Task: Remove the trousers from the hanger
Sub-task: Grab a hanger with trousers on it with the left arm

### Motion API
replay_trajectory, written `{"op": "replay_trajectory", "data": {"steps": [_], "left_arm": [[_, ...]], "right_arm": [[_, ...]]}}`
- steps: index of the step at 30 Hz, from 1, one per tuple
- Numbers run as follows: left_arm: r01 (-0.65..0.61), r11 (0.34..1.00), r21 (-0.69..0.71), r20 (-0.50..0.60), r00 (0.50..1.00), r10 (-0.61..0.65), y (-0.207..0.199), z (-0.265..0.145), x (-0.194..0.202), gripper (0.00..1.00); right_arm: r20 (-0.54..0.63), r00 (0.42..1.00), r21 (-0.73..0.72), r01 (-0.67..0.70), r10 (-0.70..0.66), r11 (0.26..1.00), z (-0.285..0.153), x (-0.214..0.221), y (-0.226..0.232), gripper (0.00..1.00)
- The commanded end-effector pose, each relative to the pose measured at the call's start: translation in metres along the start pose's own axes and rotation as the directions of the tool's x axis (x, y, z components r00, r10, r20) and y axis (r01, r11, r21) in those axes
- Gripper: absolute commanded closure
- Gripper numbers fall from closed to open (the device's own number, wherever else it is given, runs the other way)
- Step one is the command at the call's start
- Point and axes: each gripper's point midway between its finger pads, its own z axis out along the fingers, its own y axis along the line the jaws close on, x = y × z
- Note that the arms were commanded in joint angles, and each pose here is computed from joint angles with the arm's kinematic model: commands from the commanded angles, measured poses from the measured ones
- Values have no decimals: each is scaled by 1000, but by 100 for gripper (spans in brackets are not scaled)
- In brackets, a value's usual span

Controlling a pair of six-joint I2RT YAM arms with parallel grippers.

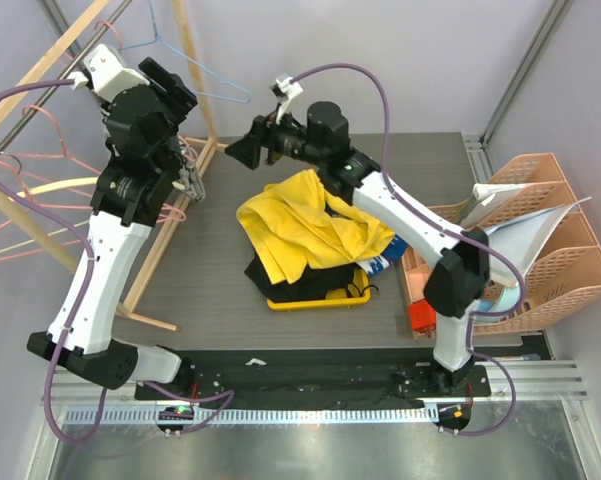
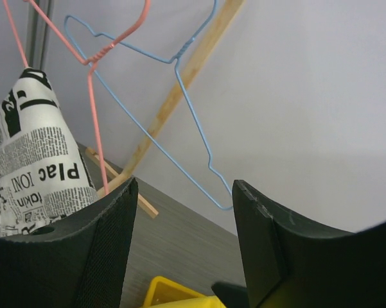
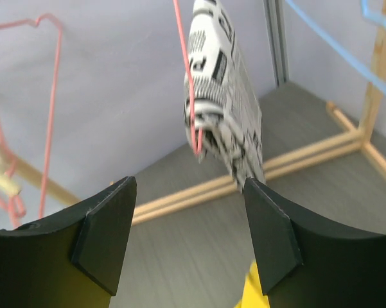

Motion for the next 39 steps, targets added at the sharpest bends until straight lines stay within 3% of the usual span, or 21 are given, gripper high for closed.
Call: {"op": "replay_trajectory", "data": {"steps": [1,3,4,6,10,13,14,15,16,17,24,29,33,39], "left_arm": [[110,993,-33,115,988,-105,-2,0,-35,39],[113,993,-34,110,988,-109,-2,2,-32,38],[114,993,-41,111,988,-108,-1,3,-31,38],[112,993,-48,108,988,-106,0,4,-28,38],[114,991,-67,99,989,-107,2,8,-19,37],[115,989,-96,75,991,-108,5,12,-9,38],[113,988,-105,62,992,-107,6,11,-9,39],[126,986,-108,50,991,-122,5,12,-6,39],[110,987,-114,30,994,-107,3,17,3,40],[127,985,-116,36,992,-123,1,16,-3,40],[174,973,-155,-82,979,-188,14,37,16,39],[322,901,-291,-93,928,-362,53,53,30,53],[328,880,-343,-76,924,-375,62,52,30,41],[324,872,-366,-85,922,-378,61,68,48,43]], "right_arm": [[56,995,-69,88,-85,994,47,0,-7,27],[117,988,-109,115,-103,987,57,-22,2,26],[88,992,-118,101,-91,988,71,-3,-8,26],[133,985,-153,131,-111,980,78,-23,1,25],[151,983,-161,128,-103,979,91,-21,-4,25],[159,983,-148,112,-88,983,98,-15,-11,32],[162,983,-149,109,-84,983,100,-13,-9,40],[164,983,-153,109,-83,982,102,-11,-9,69],[178,980,-143,111,-85,983,103,-13,-9,89],[184,979,-133,114,-88,985,105,-13,-8,99],[198,970,-125,167,-141,978,95,-32,2,99],[156,978,-169,166,-140,972,89,-24,9,99],[142,981,-171,156,-133,973,86,-25,12,99],[119,984,-207,158,-135,965,77,-25,22,99]]}}
